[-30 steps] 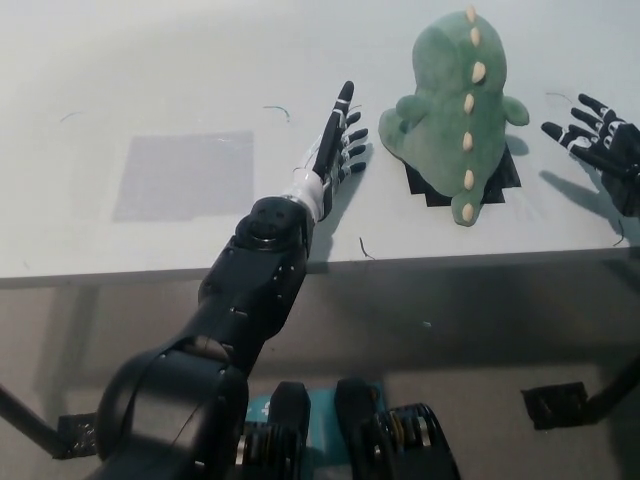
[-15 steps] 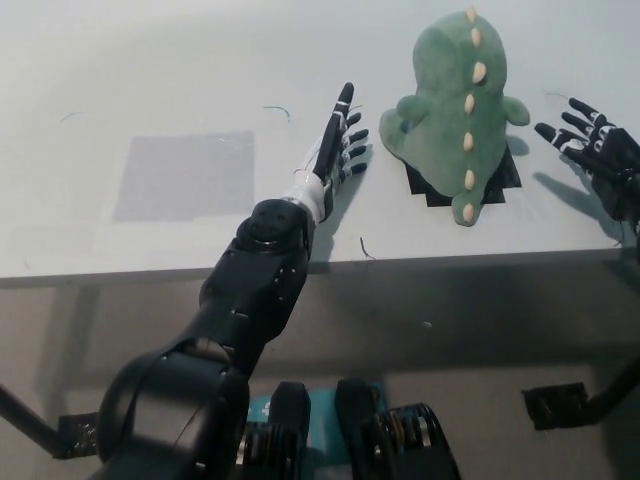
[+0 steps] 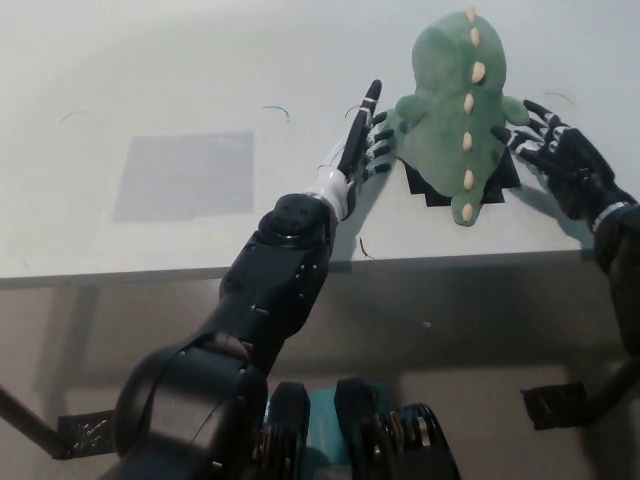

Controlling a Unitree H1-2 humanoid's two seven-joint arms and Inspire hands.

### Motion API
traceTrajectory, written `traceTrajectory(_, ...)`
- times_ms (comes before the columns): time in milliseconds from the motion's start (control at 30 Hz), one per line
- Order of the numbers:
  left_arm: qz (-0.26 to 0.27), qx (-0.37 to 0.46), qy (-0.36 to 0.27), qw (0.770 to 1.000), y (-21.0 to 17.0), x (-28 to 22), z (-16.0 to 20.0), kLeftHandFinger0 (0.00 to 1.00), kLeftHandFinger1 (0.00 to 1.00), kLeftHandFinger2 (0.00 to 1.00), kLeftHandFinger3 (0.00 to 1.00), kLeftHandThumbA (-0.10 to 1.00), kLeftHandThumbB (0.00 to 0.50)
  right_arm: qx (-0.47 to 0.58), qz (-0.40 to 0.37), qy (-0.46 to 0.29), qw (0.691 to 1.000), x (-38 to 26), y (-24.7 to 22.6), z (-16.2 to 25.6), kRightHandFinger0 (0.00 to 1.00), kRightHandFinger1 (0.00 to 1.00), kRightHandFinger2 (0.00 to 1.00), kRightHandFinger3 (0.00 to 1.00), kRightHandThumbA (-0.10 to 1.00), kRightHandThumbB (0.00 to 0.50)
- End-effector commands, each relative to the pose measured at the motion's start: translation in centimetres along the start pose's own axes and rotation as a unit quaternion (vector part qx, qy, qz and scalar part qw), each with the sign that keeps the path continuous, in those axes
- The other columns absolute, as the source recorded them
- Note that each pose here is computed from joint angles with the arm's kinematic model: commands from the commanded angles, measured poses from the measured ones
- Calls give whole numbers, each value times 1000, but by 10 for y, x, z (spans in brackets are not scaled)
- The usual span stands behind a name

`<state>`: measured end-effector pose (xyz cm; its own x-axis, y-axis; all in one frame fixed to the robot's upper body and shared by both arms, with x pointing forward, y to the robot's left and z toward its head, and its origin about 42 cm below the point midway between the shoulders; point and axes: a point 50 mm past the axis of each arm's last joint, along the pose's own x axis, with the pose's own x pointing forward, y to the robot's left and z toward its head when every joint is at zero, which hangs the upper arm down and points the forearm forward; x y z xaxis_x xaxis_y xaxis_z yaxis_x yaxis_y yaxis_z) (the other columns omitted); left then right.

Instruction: Use both hands to pick up a dinasour on the right side and move it to the left side

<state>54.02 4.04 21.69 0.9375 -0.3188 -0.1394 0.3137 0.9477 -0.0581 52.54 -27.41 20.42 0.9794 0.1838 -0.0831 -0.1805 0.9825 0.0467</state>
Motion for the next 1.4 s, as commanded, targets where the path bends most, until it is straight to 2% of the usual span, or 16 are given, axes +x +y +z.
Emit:
traceTrajectory(0, -19, 12, -30, 999, -23, 9, 43, 1000, 1000, 1000, 1000, 1000, 456, -17, 8, -57, 998, 16, 18, 49, 1000, 1000, 1000, 1000, 1000, 366)
traceTrajectory(133, -24, -2, -30, 999, -35, 10, 48, 1000, 1000, 1000, 1000, 1000, 469, -10, 14, -58, 998, 17, 28, 51, 1000, 1000, 1000, 1000, 1000, 358)
traceTrajectory(200, -24, -8, -32, 999, -38, 10, 51, 1000, 1000, 1000, 1000, 1000, 463, -10, 18, -61, 998, 17, 32, 53, 1000, 1000, 1000, 1000, 1000, 362)
traceTrajectory(233, -30, -1, -36, 999, -44, 11, 55, 1000, 1000, 1000, 1000, 1000, 439, -14, 21, -63, 998, 18, 34, 54, 1000, 1000, 1000, 1000, 1000, 373)
traceTrajectory(267, -32, -1, -37, 999, -46, 11, 56, 1000, 1000, 1000, 1000, 1000, 437, -16, 21, -64, 998, 18, 34, 55, 1000, 1000, 1000, 1000, 1000, 390)
traceTrajectory(367, -36, 5, -43, 998, -50, 11, 59, 1000, 1000, 1000, 1000, 1000, 421, -29, 19, -68, 997, 18, 35, 57, 1000, 1000, 1000, 1000, 1000, 382)
traceTrajectory(633, -39, 11, -41, 998, -55, 11, 58, 1000, 1000, 1000, 1000, 1000, 432, -37, 16, -69, 997, 18, 34, 55, 1000, 1000, 1000, 1000, 1000, 359)
traceTrajectory(700, -37, 18, -40, 998, -55, 11, 57, 1000, 1000, 1000, 1000, 1000, 429, -39, 17, -68, 997, 19, 36, 53, 1000, 1000, 1000, 1000, 1000, 385)
traceTrajectory(867, -38, 14, -41, 998, -54, 11, 58, 1000, 1000, 1000, 1000, 1000, 423, -43, 16, -67, 997, 19, 38, 53, 1000, 1000, 1000, 1000, 1000, 384)
traceTrajectory(900, -37, 18, -40, 998, -54, 11, 58, 1000, 1000, 1000, 1000, 1000, 431, -46, 17, -67, 997, 19, 38, 54, 1000, 1000, 1000, 1000, 1000, 393)
traceTrajectory(1033, -37, 21, -44, 998, -54, 11, 59, 1000, 1000, 1000, 1000, 1000, 409, -43, 17, -66, 997, 20, 39, 53, 1000, 1000, 1000, 1000, 1000, 405)
traceTrajectory(1067, -37, 22, -44, 998, -53, 11, 59, 1000, 1000, 1000, 1000, 1000, 411, -47, 20, -67, 996, 20, 40, 53, 1000, 1000, 1000, 1000, 1000, 423)
traceTrajectory(1167, -36, 24, -50, 998, -49, 10, 57, 1000, 1000, 1000, 1000, 1000, 415, -47, 22, -65, 997, 22, 43, 52, 1000, 1000, 1000, 1000, 1000, 401)
traceTrajectory(1200, -35, 26, -51, 998, -47, 10, 55, 1000, 1000, 1000, 1000, 1000, 429, -46, 23, -63, 997, 23, 45, 52, 1000, 1000, 1000, 1000, 1000, 420)
traceTrajectory(1300, -33, 31, -46, 998, -48, 10, 55, 1000, 1000, 1000, 1000, 1000, 426, -53, 16, -58, 997, 23, 45, 53, 1000, 1000, 1000, 1000, 1000, 433)
traceTrajectory(1367, -27, 32, -40, 998, -43, 10, 53, 1000, 1000, 1000, 1000, 1000, 421, -58, 19, -57, 997, 24, 50, 53, 1000, 1000, 1000, 1000, 1000, 420)
